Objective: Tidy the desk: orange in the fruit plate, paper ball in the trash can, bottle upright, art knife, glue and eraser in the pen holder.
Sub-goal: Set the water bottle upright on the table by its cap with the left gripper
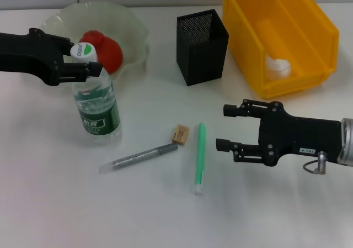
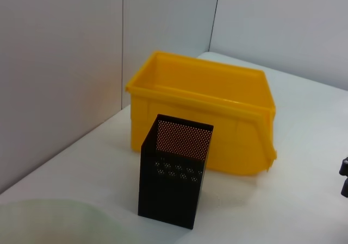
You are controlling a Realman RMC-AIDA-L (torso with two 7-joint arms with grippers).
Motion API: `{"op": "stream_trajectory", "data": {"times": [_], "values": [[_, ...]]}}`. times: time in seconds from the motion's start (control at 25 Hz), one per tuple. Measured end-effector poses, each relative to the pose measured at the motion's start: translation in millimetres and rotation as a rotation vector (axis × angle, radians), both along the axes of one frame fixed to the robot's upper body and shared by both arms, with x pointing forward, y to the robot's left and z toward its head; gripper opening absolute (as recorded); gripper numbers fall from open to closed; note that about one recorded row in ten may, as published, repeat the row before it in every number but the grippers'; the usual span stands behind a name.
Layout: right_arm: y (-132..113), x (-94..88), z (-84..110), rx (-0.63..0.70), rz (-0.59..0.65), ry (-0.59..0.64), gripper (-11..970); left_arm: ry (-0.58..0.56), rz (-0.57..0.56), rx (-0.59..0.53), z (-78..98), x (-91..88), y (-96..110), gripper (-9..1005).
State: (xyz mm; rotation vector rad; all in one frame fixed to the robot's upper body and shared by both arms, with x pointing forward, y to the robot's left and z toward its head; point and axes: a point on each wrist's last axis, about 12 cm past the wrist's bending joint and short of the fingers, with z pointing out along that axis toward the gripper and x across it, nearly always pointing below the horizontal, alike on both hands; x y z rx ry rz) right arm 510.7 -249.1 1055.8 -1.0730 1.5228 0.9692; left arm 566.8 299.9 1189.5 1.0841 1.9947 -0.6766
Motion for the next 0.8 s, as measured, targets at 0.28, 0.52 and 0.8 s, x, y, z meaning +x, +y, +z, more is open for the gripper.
{"op": "stream_trajectory", "data": {"times": [0.28, 0.52, 0.8], "values": [[-1, -1.8, -0.7, 0.002, 0.000, -0.007, 736, -0.024, 0.002, -0.033, 3.0, -5.5, 3, 444], [-1, -2.3, -1.0, 0.003, 0.000, -0.007, 736, -0.036, 0.003, -0.039, 3.7, -7.5, 5, 445], [0, -2.3, -0.9, 0.002, 0.005, -0.007, 736, -0.052, 0.002, -0.040, 1.0, -11.9, 9, 445]]}}
